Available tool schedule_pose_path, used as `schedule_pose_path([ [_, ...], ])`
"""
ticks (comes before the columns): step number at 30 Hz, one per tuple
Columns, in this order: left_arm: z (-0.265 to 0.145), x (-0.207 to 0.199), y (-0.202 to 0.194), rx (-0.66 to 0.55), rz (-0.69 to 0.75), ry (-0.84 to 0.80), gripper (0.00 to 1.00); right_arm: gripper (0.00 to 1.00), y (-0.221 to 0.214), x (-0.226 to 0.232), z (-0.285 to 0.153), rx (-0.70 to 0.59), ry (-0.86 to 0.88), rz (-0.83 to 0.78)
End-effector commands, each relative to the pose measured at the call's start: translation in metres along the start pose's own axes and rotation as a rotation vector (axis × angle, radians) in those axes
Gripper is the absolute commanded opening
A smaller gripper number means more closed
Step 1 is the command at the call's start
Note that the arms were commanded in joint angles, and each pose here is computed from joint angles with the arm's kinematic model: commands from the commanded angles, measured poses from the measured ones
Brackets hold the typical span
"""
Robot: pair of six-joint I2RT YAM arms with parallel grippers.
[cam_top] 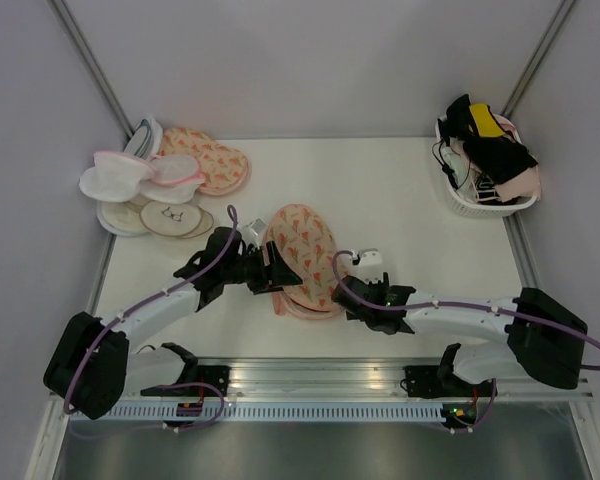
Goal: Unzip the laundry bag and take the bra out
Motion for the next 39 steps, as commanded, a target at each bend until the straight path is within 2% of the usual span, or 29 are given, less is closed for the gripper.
schedule_pose_path([
  [1,-0.010,-0.010,0.002,-0.033,0.040,-0.045,0.75,0.66,0.006,0.004,-0.023,-0.008,0.117,-0.041],
  [2,-0.013,-0.013,0.003,-0.044,0.041,-0.054,0.78,0.74,0.007,0.006,-0.028,-0.006,0.147,-0.042],
  [5,-0.020,-0.016,0.003,-0.073,0.033,-0.059,0.82,0.87,0.007,0.023,-0.052,0.021,0.303,-0.073],
  [7,-0.024,-0.007,0.002,-0.107,0.005,0.001,0.83,0.87,0.012,0.037,-0.073,0.003,0.385,-0.109],
  [11,-0.050,-0.002,0.006,-0.264,0.000,0.072,0.87,0.87,0.021,0.062,-0.099,-0.040,0.446,-0.192],
  [14,-0.063,0.003,0.005,-0.328,-0.020,0.110,0.88,0.88,0.031,0.070,-0.096,-0.073,0.413,-0.221],
  [17,-0.078,0.005,0.000,-0.376,-0.044,0.124,0.88,0.88,0.042,0.099,-0.096,-0.093,0.424,-0.279],
  [25,-0.108,0.002,-0.015,-0.488,-0.117,0.059,0.88,0.88,0.060,0.145,-0.069,-0.114,0.308,-0.431],
  [32,-0.118,0.003,-0.026,-0.508,-0.160,0.021,0.88,0.86,0.054,0.177,-0.030,-0.075,0.190,-0.530],
  [39,-0.123,0.004,-0.030,-0.515,-0.151,0.022,0.88,0.81,0.062,0.172,-0.013,-0.115,0.027,-0.537],
])
Point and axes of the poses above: each gripper's point midway between its finger pads, its own z axis out along the fingers, its own x axis along the line the jaws close on, y = z × x, the point moved 3 cm from there along -z, back along the fingers
